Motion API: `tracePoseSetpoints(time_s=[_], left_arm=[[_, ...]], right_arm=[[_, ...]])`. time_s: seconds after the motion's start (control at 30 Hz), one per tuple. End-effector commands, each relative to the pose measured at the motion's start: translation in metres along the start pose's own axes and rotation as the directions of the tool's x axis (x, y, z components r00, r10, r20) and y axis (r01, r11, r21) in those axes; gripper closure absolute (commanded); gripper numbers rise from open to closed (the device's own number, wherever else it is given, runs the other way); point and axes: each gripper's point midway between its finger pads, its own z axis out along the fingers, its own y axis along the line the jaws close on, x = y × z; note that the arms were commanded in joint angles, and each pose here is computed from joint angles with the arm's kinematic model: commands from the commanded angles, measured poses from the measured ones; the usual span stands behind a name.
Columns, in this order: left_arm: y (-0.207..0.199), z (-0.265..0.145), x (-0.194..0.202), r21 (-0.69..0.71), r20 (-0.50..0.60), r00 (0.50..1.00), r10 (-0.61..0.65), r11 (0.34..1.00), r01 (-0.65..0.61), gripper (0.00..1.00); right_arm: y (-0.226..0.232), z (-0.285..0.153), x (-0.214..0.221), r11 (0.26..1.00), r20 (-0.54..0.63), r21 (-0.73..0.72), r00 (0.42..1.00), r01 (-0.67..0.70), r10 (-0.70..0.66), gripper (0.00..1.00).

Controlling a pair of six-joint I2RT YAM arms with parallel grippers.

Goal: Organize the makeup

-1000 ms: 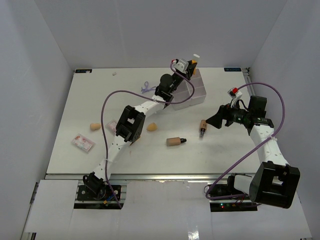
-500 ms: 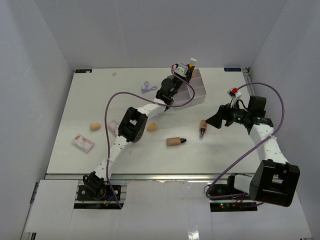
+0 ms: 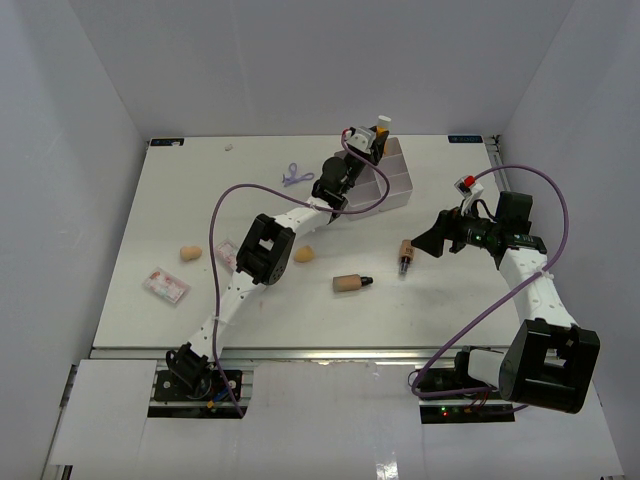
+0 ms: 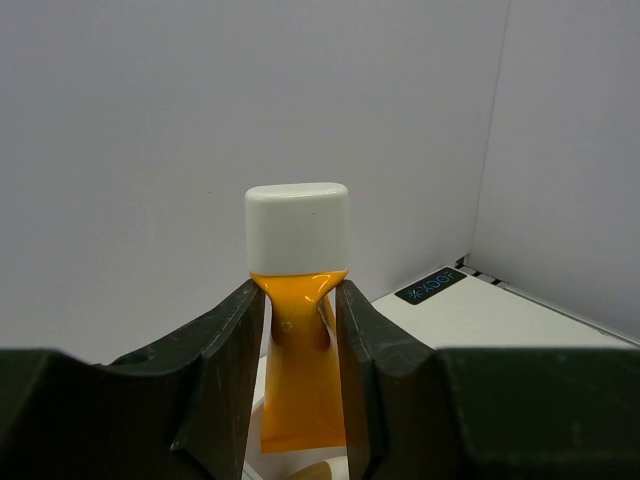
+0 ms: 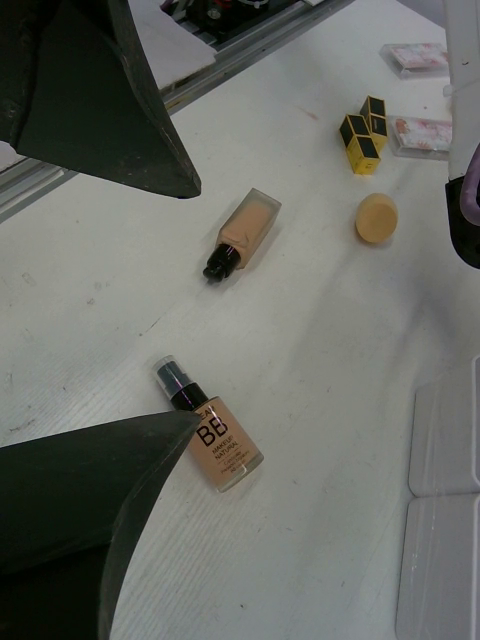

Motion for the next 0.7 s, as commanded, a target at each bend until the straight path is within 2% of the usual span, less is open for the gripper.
tracePoseSetpoints(time_s=[0.0,0.57,0.67], left_arm=[[-0.002,0.006,-0.023,-0.006,0.059,0.998,0.004,1.000,-0.004,0.55],[-0.008,-0.001,-0.007,0.003,0.025,0.999,0.020,1.000,-0.020,0.53],[-0.012,-0.003,-0.006,0.007,0.022,1.000,0.020,1.000,-0.020,0.50]], right_arm=[[0.002,-0.001,-0.010,0.999,0.028,-0.022,0.999,0.028,-0.027,0.07],[0.003,-0.002,-0.010,0.999,0.033,-0.027,0.999,0.024,-0.023,0.07],[0.003,-0.002,-0.010,0.999,0.034,-0.029,0.999,0.024,-0.023,0.07]])
